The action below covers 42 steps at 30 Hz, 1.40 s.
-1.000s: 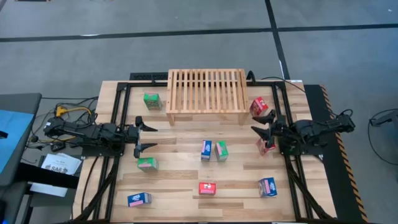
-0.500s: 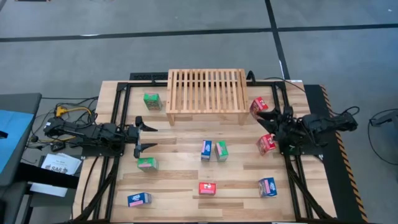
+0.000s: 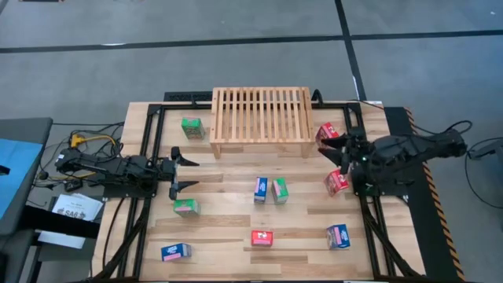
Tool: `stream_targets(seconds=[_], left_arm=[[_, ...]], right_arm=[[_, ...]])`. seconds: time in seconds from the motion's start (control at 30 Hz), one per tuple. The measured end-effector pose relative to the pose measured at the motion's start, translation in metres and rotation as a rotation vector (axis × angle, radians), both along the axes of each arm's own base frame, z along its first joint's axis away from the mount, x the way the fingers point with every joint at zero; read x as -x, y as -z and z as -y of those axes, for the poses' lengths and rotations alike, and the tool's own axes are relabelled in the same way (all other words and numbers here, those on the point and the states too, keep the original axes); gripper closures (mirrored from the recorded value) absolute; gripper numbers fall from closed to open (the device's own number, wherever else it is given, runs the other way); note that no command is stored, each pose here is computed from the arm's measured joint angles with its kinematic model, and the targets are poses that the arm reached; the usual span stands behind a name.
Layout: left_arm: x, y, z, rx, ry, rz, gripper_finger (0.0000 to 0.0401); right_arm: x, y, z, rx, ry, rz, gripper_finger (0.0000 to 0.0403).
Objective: Stack cereal on shelf
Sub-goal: Put the middle red cereal box on the shelf
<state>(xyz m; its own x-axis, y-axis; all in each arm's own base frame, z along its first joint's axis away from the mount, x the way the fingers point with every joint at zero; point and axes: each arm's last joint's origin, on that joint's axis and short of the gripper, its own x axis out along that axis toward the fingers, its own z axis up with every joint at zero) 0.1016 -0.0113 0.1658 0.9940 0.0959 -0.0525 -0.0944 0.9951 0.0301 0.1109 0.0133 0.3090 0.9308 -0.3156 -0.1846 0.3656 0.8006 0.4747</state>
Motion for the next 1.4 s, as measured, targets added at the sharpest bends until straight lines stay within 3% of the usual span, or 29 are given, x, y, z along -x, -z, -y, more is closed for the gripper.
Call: stream_targets(seconds=[0.2, 0.63, 1.1, 1.4], left_arm=[[0.000, 0.000, 0.000, 0.000, 0.000, 0.000, 0.0103], [0.000, 0.000, 0.000, 0.000, 0.000, 0.000, 0.0103], [0.000, 0.000, 0.000, 0.000, 0.000, 0.000, 0.0103], [0.000, 0.000, 0.000, 0.000, 0.000, -0.001, 0.0103]], right_arm=[[-0.007, -0.019, -0.002, -0.111, 0.042, -0.111, 0.0131], [-0.007, -0.028, -0.003, -0.331, 0.110, -0.264, 0.0131], [-0.012, -0.058, -0.006, -0.364, 0.123, -0.387, 0.0131], [-0.011, -0.058, -0.006, -0.543, 0.269, -0.407, 0.0131]])
